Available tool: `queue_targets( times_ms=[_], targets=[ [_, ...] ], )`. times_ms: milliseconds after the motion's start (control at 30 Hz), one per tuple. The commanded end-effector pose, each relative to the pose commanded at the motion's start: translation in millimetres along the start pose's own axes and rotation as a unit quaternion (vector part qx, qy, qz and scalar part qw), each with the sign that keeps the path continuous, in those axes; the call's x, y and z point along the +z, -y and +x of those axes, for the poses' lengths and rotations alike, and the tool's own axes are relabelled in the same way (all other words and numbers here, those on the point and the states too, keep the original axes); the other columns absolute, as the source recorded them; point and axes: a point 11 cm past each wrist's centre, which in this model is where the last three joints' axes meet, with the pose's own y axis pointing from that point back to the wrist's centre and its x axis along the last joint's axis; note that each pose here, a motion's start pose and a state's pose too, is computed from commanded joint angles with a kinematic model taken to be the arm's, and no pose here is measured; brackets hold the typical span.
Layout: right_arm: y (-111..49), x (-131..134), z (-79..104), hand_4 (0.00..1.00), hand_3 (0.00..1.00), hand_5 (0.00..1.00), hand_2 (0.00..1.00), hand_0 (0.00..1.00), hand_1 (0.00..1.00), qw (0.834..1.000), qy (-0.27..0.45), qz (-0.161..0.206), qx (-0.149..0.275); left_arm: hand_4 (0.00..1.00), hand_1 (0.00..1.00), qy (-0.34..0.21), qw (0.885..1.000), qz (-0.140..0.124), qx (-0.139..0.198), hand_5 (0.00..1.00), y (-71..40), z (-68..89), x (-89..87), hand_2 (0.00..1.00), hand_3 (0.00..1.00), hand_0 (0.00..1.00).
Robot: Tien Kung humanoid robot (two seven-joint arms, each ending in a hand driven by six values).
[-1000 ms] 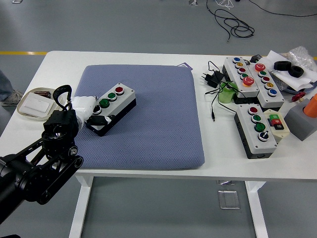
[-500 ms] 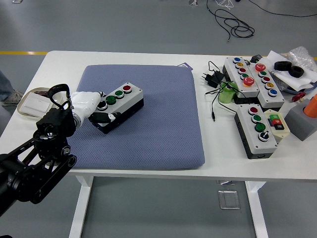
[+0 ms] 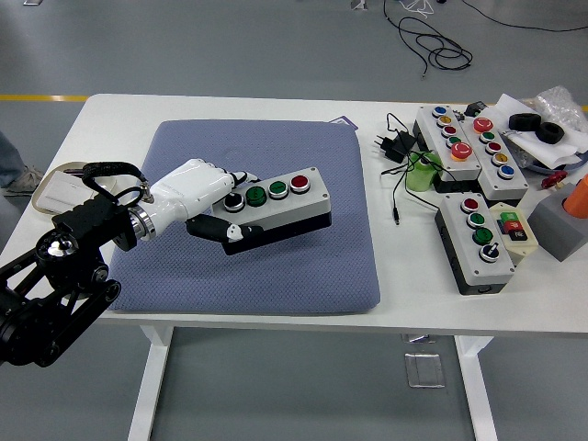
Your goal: Pick up the button,place it on the desk,press the button,press the button
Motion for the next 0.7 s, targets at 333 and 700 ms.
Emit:
queue_targets(
  times_ms=[333,700],
  targets=[
    [-0.7,-2.7,-2.0,0.300,0.562,0.224,0.617,0.632,0.483,1.000,-0.004,0.002,-0.002,0.496,0.317,0.060,0.997,-0.045,0.022,0.002,6.5,-6.5,2.4,0.278,0.306,0.410],
    [-1.6,-6.5,-2.6,0.300,0.562,0.224,0.617,0.632,0.484,1.000,-0.004,0.005,-0.003,0.525,0.343,0.114,0.990,-0.072,0.047,0.002,13.0,-4.2,2.5,0.295,0.309,0.419]
  ],
)
